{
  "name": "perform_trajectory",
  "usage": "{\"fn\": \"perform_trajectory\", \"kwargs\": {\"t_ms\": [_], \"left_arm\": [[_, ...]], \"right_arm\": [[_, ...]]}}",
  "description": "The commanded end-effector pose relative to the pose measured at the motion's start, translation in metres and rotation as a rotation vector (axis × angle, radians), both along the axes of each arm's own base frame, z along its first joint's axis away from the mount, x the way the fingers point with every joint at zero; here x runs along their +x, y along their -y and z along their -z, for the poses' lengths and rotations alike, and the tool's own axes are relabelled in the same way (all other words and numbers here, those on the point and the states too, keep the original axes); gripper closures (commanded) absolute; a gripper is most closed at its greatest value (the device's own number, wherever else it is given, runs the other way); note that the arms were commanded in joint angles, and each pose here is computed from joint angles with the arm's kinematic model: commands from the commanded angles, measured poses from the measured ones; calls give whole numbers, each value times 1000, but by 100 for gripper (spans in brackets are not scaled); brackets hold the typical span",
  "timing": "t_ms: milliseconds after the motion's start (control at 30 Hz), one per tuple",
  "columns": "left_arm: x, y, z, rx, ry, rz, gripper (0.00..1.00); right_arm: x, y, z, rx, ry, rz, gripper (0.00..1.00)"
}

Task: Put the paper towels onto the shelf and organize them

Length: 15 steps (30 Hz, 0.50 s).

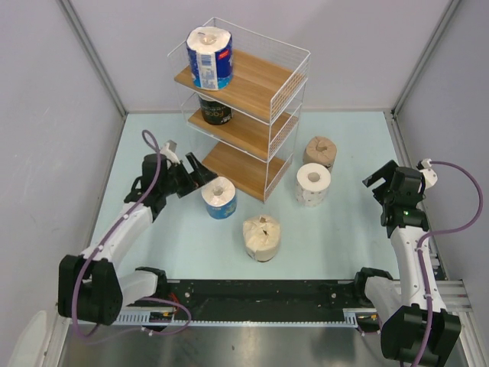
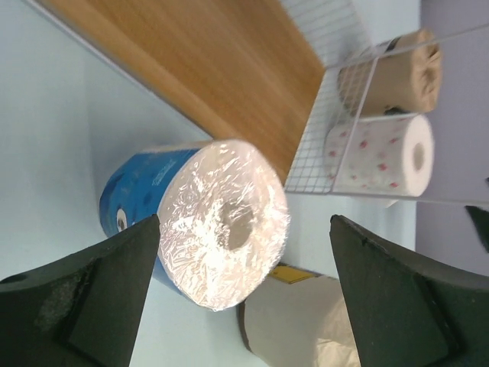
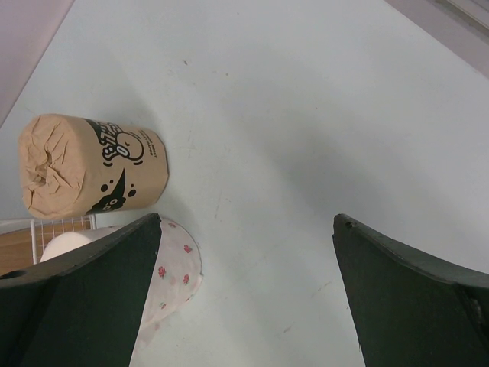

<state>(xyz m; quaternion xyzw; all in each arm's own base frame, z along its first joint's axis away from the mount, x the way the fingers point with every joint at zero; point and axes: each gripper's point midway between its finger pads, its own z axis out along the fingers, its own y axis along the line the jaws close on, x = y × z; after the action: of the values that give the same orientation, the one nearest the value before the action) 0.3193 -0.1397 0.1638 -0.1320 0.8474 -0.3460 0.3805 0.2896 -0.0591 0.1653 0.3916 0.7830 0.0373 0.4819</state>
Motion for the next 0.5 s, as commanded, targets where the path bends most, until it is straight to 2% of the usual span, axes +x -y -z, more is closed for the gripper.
{"fn": "perform_trajectory", "kwargs": {"t_ms": [0, 200, 467], "left_arm": [[1, 15, 11, 69, -28, 49, 4], [-4, 6, 32, 145, -75, 4, 4], [-11, 2, 52, 175, -115, 2, 6]], "right_arm": [[4, 2, -14, -16, 42, 4, 0], [6, 2, -14, -15, 44, 4, 0], [8, 1, -9, -3, 33, 1, 0]]}}
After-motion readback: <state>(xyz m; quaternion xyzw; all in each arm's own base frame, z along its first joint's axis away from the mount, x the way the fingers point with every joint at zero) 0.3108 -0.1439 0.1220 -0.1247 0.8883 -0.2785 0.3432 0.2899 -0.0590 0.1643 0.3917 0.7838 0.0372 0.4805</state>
